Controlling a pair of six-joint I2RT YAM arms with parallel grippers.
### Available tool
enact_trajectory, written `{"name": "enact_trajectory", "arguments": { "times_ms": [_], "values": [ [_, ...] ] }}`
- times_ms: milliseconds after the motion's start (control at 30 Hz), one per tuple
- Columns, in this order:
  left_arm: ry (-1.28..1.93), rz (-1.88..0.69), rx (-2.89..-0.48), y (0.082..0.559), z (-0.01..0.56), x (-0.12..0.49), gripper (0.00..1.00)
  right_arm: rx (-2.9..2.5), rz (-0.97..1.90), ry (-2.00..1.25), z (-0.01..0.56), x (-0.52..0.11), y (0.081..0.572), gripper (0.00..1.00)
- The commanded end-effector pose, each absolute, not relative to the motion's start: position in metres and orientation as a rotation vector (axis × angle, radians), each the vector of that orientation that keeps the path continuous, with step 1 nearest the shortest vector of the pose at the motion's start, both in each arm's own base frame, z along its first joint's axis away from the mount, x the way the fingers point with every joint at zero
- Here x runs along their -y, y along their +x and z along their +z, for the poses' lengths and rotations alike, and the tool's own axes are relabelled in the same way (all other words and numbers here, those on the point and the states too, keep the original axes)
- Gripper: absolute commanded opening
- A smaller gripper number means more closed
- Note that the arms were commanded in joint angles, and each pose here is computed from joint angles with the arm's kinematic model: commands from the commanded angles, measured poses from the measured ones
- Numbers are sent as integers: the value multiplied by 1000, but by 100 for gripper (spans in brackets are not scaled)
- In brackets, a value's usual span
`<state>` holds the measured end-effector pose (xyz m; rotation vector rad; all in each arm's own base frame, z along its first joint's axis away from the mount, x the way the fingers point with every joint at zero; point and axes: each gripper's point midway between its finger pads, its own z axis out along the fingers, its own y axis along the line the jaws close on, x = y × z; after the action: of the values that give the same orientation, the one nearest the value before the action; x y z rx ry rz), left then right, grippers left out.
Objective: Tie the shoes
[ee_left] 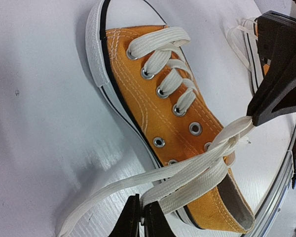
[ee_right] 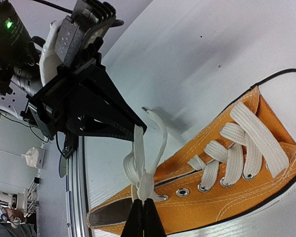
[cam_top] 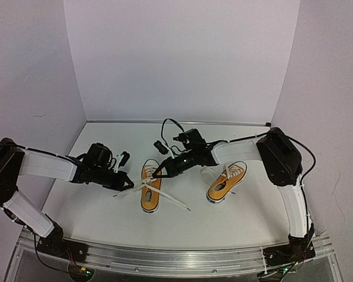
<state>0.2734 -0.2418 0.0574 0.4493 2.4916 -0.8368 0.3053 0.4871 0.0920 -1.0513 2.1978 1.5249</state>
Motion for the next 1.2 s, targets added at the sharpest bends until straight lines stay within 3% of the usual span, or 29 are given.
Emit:
{"name": "enact_trajectory", "arguments": {
  "times_ms": [0,133,400,500,767,1167],
  "values": [
    [455,-752,-2464,287,70,236,5,-2106,1499,-1058,125,-485,308,0],
    [481,-738,-2397,290,88,235,15,-2079,1539,-1028,132,-487,309,0],
    [513,-648,-2065,292,160,227,46,-2071,1553,-1020,135,-491,310,0],
    [618,-595,-1918,281,181,232,50,-2067,1556,-1013,138,-491,311,0],
    [1201,-424,-1635,235,168,282,48,-2073,1554,-995,140,-490,311,0],
    [1600,-193,-1536,230,133,314,33,-2054,1546,-960,148,-482,312,0]
  ]
}}
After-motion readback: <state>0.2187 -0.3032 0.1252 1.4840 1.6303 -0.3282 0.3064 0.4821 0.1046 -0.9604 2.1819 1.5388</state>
